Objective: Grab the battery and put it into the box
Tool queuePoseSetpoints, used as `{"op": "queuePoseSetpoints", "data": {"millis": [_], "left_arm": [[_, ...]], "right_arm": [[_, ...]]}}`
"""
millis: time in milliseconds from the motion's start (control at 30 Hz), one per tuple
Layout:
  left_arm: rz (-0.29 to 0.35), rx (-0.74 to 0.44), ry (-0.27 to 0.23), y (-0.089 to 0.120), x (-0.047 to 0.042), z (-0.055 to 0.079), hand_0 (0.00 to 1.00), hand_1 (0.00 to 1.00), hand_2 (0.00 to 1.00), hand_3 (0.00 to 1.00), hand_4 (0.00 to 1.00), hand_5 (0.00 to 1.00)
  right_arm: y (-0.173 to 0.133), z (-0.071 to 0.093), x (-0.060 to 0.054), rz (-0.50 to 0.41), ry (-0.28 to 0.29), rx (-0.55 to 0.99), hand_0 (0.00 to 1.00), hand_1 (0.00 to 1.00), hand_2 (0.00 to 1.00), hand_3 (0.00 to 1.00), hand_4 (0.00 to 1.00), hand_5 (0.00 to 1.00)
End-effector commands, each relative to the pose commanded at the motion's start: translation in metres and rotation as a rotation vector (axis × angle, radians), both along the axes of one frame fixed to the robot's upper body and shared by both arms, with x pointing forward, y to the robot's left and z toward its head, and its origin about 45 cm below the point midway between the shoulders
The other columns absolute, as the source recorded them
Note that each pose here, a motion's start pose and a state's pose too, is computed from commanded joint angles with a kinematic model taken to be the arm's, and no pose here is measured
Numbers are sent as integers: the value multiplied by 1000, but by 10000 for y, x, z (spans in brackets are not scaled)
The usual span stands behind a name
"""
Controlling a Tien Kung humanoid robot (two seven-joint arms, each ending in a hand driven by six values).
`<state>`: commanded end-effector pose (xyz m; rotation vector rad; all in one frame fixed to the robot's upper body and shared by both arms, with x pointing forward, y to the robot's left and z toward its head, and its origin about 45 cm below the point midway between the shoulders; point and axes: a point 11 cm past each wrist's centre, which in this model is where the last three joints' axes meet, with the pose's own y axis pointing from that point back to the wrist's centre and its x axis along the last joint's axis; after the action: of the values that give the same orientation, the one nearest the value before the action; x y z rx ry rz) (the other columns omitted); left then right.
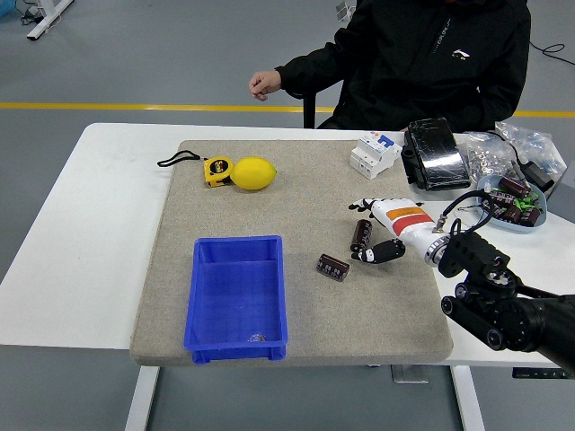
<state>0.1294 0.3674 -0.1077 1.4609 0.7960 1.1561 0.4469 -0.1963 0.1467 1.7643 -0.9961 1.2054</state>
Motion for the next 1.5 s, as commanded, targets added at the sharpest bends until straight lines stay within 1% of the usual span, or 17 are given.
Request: {"op": "queuePoseSetpoints", "data": {"millis": [100, 133, 500, 533, 700, 733, 1100, 1133, 1300, 1333, 1500], "left_arm": [[-1, -2, -2, -6, 12, 2, 781, 757, 752, 602, 658, 588], [-2, -2, -2, -8, 16, 3, 780, 757, 752, 603, 657, 586], [-16, -8, -10, -37, 77, 14, 780, 758, 752, 603, 657, 587], [-17, -8, -11, -39, 83, 15, 780, 758, 752, 603, 656, 587], [-23, -11, -15, -54, 108, 19, 780, 758, 752, 603, 656, 587], [-23, -11, -16, -56, 111, 20, 779, 758, 753, 603, 657, 588], [-33, -12, -23, -72, 148, 27, 778, 759, 753, 604, 657, 587], [-33, -12, -23, -72, 149, 27, 778, 760, 753, 604, 658, 587], [-38, -13, -24, -78, 152, 26, 778, 760, 753, 604, 658, 587], [-38, -13, -23, -79, 150, 25, 775, 760, 753, 604, 659, 589], [-42, -13, -21, -84, 142, 22, 775, 760, 753, 604, 659, 589]], "right_arm": [[-18, -8, 1, -7, -9, -2, 482, 611, 700, 784, 950, 322], [-22, -13, -1, -9, -11, -3, 452, 599, 685, 771, 945, 326], [-5, -60, -15, -15, -17, -11, 460, 598, 684, 765, 941, 323], [-3, -63, -14, -17, -15, -11, 495, 612, 690, 773, 944, 325], [-10, -70, -3, -26, -11, -15, 495, 612, 690, 773, 944, 325], [-11, -70, -2, -26, -11, -15, 522, 621, 694, 776, 924, 319], [-15, -53, 16, -19, -12, -29, 538, 630, 699, 774, 911, 308], [-18, -57, 16, -19, -9, -31, 590, 663, 724, 778, 909, 305], [-14, -91, -3, -7, 3, -44, 590, 663, 724, 778, 909, 305], [-6, -99, -10, -4, 5, -44, 629, 688, 743, 779, 908, 305], [31, -138, -42, 12, 14, -51, 629, 688, 743, 779, 908, 305]]}}
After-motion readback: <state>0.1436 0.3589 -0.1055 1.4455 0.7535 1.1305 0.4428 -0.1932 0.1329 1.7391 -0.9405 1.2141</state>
